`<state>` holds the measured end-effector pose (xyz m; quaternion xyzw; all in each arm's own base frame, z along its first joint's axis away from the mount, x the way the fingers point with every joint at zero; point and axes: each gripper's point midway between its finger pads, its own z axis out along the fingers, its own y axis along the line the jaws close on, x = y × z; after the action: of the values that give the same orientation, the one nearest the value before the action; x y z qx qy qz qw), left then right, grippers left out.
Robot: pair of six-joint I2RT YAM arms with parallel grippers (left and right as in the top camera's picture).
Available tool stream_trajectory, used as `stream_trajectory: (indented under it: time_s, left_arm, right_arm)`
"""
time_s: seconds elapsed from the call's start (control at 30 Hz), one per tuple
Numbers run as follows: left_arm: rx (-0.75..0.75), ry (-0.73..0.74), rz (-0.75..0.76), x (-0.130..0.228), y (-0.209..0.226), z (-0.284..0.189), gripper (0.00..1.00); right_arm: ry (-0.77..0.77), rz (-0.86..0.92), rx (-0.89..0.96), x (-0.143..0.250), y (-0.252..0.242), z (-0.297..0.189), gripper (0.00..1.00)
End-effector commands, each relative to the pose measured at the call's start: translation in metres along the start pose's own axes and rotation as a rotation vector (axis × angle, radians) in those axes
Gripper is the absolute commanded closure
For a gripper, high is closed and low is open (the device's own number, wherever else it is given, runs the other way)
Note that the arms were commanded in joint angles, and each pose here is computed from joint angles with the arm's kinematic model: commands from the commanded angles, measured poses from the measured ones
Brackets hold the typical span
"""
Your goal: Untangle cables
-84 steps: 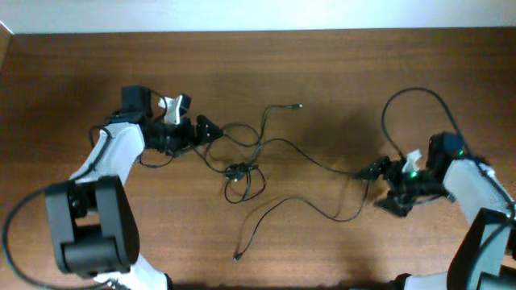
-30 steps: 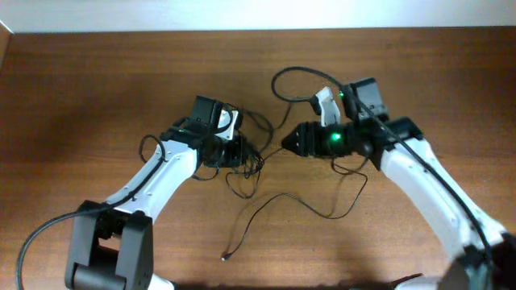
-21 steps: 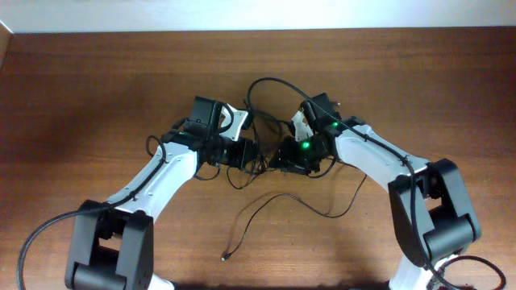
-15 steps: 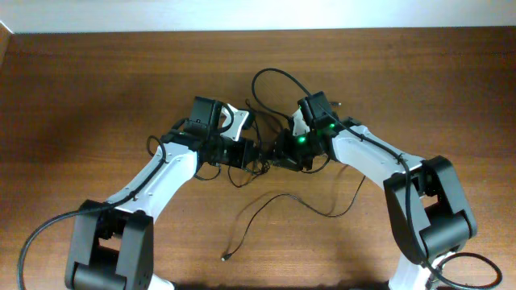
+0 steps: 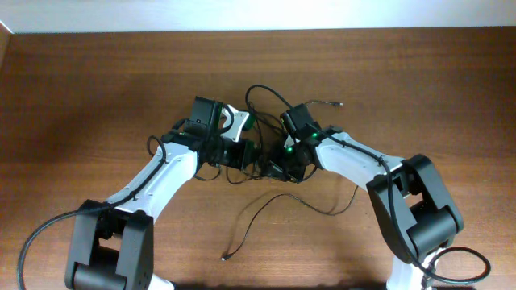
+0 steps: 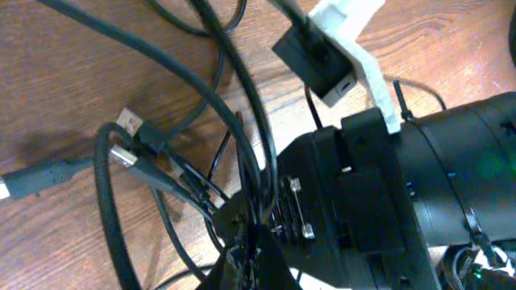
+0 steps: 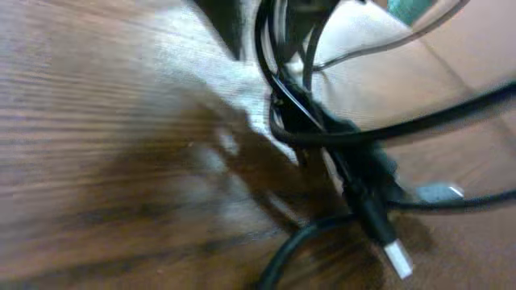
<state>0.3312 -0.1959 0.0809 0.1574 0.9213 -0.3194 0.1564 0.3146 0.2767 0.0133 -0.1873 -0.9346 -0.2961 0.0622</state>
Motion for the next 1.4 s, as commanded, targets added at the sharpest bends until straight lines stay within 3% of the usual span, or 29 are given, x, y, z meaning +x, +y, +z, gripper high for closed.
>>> stream_trajectory:
  time_s: [0.0, 0.07, 0.2, 0.3, 0.43, 0.53, 0.9, 1.0, 1.1, 1.23, 1.37]
  left_arm:
    - [-0.038, 0.02, 0.006, 0.007, 0.007, -0.001, 1.0]
    - [-0.105, 0.063, -0.023, 0.019, 0.019, -0.002, 1.0]
    - [-0.166, 0.122, -0.126, 0.036, 0.028, -0.005, 1.0]
    - [-0.252, 0.087, -0.318, 0.035, 0.041, -0.007, 1.0]
    - [-0.29, 0.06, -0.519, 0.036, 0.045, -0.009, 1.0]
    - [-0.299, 0.061, -0.608, 0.04, 0.046, -0.009, 1.0]
    - [-0.455, 0.025, -0.598, 0.044, 0.072, -0.017, 1.0]
    - [-0.456, -0.001, -0.649, 0.041, 0.078, -0.021, 1.0]
    - [-0.223, -0.051, -0.716, 0.016, 0.068, -0.024, 1.0]
    - [-0.072, -0.11, -0.584, -0.005, 0.075, -0.042, 0.9]
    - [-0.354, -0.002, -0.616, 0.042, 0.121, -0.059, 0.78]
  right_arm:
    - [-0.096, 0.021, 0.122, -0.014, -0.026, 0.003, 0.96]
    - [-0.103, -0.073, 0.143, -0.016, -0.029, 0.003, 0.96]
    - [-0.057, -0.092, 0.135, -0.008, -0.029, 0.003, 0.96]
    - [-0.023, -0.311, 0.034, -0.005, -0.008, 0.0, 0.96]
    - [-0.085, -0.472, -0.032, -0.007, 0.014, -0.044, 0.96]
    - [-0.197, -0.455, 0.111, -0.014, -0.004, -0.075, 0.96]
    - [-0.425, -0.28, 0.513, -0.047, -0.072, -0.112, 0.96]
    - [-0.418, -0.278, 0.52, -0.046, -0.074, -0.112, 0.96]
    - [-0.411, -0.279, 0.513, -0.045, -0.073, -0.111, 0.96]
    - [-0.451, -0.277, 0.562, -0.051, -0.079, -0.117, 0.96]
    - [-0.449, -0.277, 0.557, -0.051, -0.079, -0.117, 0.95]
